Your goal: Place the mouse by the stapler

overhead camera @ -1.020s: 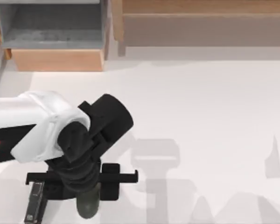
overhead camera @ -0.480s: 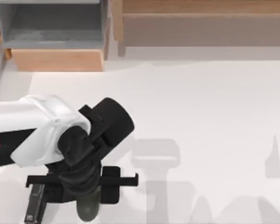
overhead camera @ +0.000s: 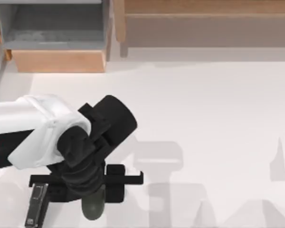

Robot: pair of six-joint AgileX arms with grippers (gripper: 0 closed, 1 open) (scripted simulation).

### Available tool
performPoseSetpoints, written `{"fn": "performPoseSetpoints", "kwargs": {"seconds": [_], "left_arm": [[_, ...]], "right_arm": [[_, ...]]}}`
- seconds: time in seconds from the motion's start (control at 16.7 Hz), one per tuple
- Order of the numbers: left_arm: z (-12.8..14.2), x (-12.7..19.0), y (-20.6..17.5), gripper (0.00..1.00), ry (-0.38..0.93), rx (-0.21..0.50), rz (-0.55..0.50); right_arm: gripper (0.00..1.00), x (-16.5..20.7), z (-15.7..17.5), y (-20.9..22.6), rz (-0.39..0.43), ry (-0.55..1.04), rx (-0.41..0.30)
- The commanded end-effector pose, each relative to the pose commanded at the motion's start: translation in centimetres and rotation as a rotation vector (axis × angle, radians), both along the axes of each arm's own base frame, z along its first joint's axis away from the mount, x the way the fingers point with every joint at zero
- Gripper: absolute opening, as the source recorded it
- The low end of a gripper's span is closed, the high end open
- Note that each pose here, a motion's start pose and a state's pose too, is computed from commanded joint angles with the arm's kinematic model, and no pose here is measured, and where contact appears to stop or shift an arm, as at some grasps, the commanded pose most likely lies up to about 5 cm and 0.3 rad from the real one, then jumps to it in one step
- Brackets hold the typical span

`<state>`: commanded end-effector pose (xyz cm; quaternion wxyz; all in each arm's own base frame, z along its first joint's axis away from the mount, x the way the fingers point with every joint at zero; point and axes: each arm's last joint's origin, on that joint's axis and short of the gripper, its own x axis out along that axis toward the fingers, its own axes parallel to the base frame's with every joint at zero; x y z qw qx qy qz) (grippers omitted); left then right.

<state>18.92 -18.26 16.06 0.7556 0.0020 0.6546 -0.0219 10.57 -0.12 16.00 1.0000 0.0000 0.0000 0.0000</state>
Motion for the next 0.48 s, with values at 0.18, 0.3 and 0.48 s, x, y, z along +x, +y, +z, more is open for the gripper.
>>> {"fn": "performPoseSetpoints", "kwargs": {"seconds": [0.18,0.3,0.48], "left_arm": [[0.29,0.14,-0.12,0.00,-0.018,-0.016,0.000],[0.38,0.22,-0.18,0.00,-0.026,-0.024,0.000],[0.30,0.28,-0.23,0.00,-0.031,-0.029,0.000]], "right_arm": [[1.00,0.00,0.00,0.00,0.000,0.000,0.000],[1.00,0.00,0.00,0.00,0.000,0.000,0.000],[1.00,0.00,0.00,0.00,0.000,0.000,0.000]]}}
